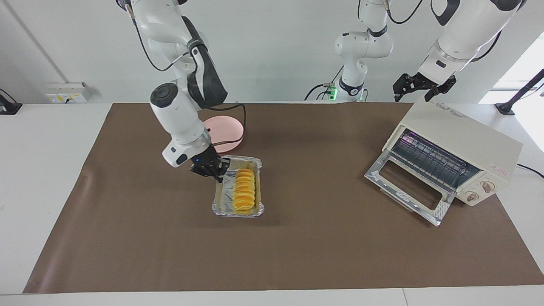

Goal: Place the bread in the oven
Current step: 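Grip the foil tray rim with the right gripper and slide it toward the oven, then release the tray with the right gripper while the left gripper reaches the tray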

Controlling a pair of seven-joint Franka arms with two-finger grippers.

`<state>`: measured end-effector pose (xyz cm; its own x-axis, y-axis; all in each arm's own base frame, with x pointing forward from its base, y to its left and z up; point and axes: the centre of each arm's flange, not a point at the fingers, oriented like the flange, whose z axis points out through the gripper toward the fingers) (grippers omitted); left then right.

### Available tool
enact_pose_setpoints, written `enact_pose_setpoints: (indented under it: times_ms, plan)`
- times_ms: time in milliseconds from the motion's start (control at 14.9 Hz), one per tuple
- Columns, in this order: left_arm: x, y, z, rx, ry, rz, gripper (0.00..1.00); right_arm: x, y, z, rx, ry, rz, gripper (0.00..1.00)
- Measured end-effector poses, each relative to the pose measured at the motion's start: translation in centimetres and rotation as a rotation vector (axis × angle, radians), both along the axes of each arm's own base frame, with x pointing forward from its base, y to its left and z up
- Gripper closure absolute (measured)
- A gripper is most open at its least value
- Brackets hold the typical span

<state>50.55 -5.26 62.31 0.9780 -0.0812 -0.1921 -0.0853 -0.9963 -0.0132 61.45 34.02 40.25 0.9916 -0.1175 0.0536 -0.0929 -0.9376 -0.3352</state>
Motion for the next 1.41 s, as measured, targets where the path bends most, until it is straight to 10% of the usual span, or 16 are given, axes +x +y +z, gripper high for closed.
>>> enact_pose_setpoints:
  times_ms: [604,940,1276,1410]
  plan:
    - [0.0,0.0,0.0,0.0,0.0,0.0,0.0,-1.0,4.4,-8.3,0.013,0.043,0.007,0.98]
    - [0.0,0.0,0.0,0.0,0.0,0.0,0.0,-0.7,4.0,-7.2,-0.012,0.027,0.02,0.51]
    - [0.2,0.1,0.1,-0.002,-0.017,0.003,0.0,1.1,-2.9,3.6,-0.09,-0.008,0.001,0.01]
    - [0.4,-0.1,0.2,-0.003,-0.037,0.004,0.0,1.1,-8.9,8.2,-0.14,0.003,0.01,0.0]
